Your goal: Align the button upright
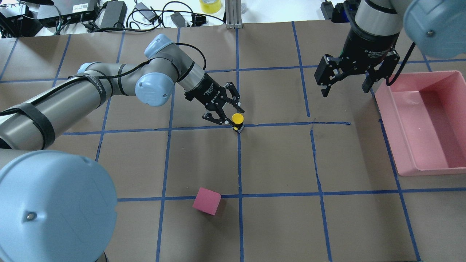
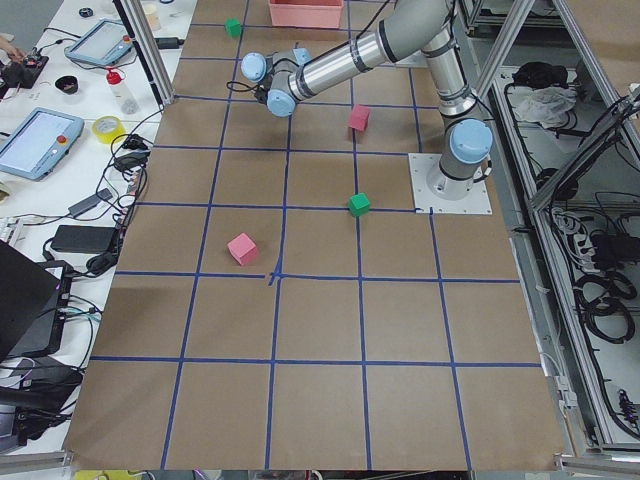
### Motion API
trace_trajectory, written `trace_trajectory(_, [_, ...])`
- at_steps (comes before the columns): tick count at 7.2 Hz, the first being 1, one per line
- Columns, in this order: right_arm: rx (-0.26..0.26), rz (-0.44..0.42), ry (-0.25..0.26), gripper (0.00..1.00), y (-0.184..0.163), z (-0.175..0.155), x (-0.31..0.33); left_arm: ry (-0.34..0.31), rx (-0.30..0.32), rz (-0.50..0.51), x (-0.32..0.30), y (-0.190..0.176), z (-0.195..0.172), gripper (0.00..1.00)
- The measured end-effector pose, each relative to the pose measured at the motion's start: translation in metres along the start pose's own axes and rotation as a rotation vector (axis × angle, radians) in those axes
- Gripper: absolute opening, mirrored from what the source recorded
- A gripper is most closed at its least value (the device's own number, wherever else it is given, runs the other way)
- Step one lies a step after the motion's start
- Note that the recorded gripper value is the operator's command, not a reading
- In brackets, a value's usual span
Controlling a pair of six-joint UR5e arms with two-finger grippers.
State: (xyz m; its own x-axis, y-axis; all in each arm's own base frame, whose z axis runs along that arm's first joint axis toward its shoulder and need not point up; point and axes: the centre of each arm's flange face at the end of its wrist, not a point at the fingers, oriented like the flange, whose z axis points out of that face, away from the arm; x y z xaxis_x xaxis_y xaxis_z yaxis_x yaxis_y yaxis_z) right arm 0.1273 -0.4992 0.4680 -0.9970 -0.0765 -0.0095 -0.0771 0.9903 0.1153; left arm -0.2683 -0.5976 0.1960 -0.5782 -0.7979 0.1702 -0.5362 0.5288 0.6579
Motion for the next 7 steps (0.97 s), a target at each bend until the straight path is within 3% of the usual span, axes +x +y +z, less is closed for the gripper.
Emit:
trace_trajectory(2, [0.002,0.002,0.003,1.0,0.0,-0.001,0.0,0.021,0.058,0.063,0.004,0.018,-0.022,1.0])
trace_trajectory(5, [0.0,0.001,0.0,1.0,-0.001,0.0,0.0,0.006,0.285,0.279,-0.002,0.08,-0.096,1.0])
trace_trajectory(7, [0.003,0.002,0.0,1.0,-0.001,-0.001,0.0,-0.073,0.423,0.485,-0.023,0.127,-0.146,1.0])
